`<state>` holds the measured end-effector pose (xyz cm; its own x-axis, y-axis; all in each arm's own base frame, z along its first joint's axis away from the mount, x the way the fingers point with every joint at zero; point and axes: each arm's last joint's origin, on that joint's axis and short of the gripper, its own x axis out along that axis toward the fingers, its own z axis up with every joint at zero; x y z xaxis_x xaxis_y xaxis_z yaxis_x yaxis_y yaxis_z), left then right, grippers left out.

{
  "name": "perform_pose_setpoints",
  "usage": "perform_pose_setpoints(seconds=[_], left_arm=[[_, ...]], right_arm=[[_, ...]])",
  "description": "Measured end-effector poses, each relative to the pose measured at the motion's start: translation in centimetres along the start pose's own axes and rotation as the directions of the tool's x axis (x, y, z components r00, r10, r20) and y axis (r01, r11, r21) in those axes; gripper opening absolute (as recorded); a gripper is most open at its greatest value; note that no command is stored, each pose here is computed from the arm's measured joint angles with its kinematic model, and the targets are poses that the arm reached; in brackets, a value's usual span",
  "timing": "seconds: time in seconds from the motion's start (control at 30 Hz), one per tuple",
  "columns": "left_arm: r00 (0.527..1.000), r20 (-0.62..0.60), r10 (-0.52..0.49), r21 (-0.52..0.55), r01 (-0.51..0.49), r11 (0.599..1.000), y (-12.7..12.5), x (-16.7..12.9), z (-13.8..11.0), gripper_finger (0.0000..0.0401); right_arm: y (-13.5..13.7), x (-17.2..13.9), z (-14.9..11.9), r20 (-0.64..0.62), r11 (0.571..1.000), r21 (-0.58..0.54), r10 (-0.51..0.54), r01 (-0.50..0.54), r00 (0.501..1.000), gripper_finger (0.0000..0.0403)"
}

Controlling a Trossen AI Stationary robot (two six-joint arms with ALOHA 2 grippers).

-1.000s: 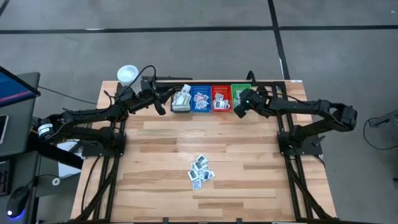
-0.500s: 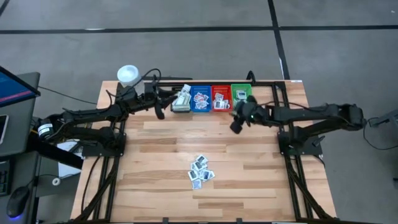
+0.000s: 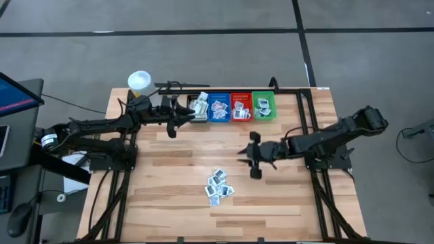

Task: Pick & Place First Aid Supplies
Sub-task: Put the blue alcohol pad in the green bin

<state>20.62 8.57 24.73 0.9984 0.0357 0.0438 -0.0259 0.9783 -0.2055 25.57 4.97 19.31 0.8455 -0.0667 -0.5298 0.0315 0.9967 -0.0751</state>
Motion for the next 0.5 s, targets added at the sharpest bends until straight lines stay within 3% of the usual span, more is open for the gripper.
perform_pose_setpoints(seconds=[0.13,0.3,0.5], left_arm=[[0.999,-0.021,-0.035,0.000,0.035,0.999,-0.4,0.1,-0.2,0.0122],[0.991,-0.087,-0.099,0.048,0.103,0.993,-0.8,0.2,-0.9,0.0122],[0.981,-0.128,-0.143,0.204,0.167,0.965,-1.6,0.4,-1.4,0.0122]], right_arm=[[1.9,1.1,0.2,0.061,0.999,-0.017,0.051,-0.050,0.997,0.0118],[3.8,2.8,0.9,0.046,0.996,-0.042,0.085,-0.083,0.995,0.0118],[5.9,5.6,1.5,-0.018,0.989,-0.076,0.122,-0.123,0.992,0.0118]])
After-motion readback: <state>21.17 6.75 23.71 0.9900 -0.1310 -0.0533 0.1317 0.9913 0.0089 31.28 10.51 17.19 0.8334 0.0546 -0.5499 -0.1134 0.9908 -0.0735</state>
